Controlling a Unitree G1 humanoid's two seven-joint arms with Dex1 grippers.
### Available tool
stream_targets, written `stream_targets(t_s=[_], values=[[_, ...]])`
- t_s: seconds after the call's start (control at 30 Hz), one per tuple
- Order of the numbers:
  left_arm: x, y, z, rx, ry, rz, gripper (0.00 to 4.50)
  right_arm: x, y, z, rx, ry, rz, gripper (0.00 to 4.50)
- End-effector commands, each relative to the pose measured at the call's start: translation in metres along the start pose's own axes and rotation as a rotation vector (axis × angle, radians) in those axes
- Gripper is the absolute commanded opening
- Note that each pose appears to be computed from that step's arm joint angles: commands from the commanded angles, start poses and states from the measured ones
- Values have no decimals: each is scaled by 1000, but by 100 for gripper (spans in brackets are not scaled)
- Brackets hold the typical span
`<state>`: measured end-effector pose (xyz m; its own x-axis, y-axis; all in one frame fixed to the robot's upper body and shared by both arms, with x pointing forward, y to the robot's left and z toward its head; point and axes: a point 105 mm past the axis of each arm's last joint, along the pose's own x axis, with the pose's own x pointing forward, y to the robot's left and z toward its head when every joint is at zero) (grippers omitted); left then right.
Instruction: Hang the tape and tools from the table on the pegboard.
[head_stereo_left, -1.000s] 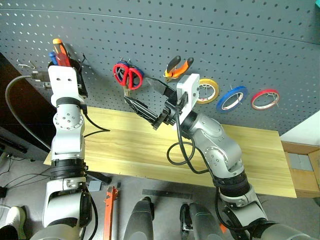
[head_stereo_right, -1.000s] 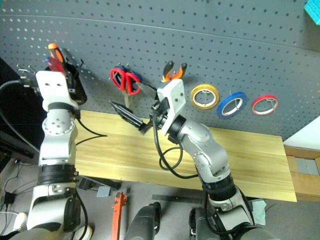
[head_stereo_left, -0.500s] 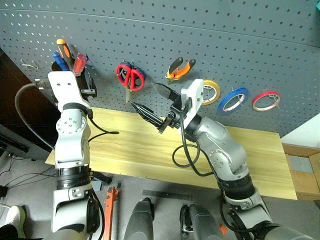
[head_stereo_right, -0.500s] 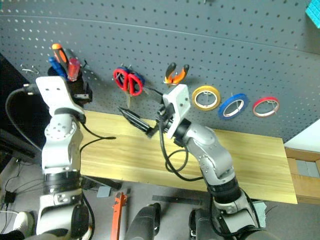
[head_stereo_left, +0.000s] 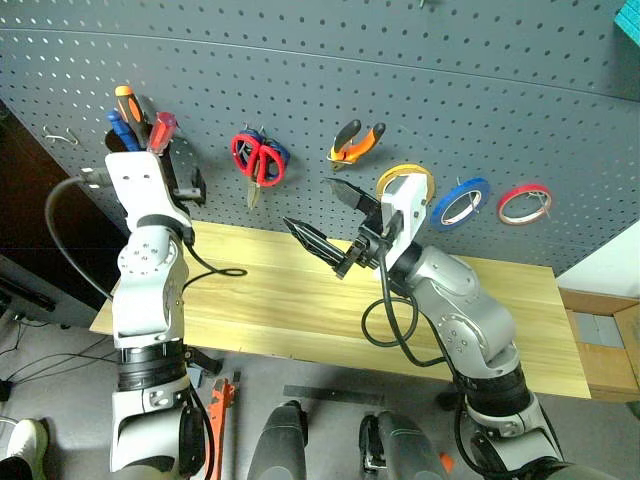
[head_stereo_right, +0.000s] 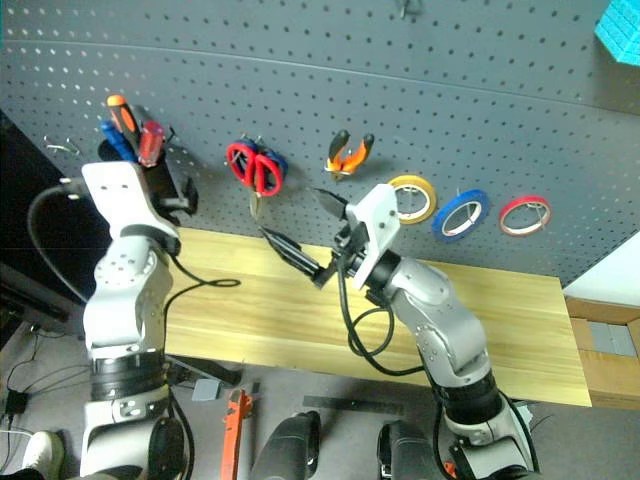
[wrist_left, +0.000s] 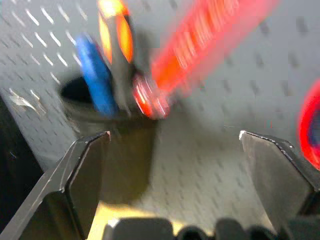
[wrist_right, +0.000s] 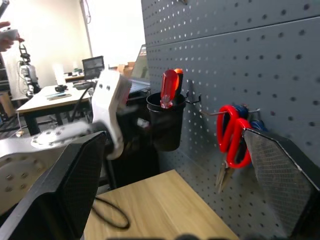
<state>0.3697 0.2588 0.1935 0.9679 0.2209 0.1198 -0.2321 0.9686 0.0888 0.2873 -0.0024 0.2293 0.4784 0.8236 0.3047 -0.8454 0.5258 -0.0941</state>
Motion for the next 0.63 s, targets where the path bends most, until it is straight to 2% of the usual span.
stream_targets(t_s=[0.03,0.17,0.3,0.47,0.63], values=[[-18,-17,-12,-7,62,-72,446,-26,-6,-12,-39,78,-68,450],[-37,-36,-44,-41,185,-142,446,-72,-34,-54,-82,289,-333,450],[-45,-50,-63,-59,247,-200,446,-128,-67,-82,-130,459,-674,450],[-45,-64,-90,-64,322,-280,446,-174,-88,-93,-16,499,-947,450],[-31,-72,-91,-66,307,-347,446,-181,-98,-96,-40,509,-986,450]])
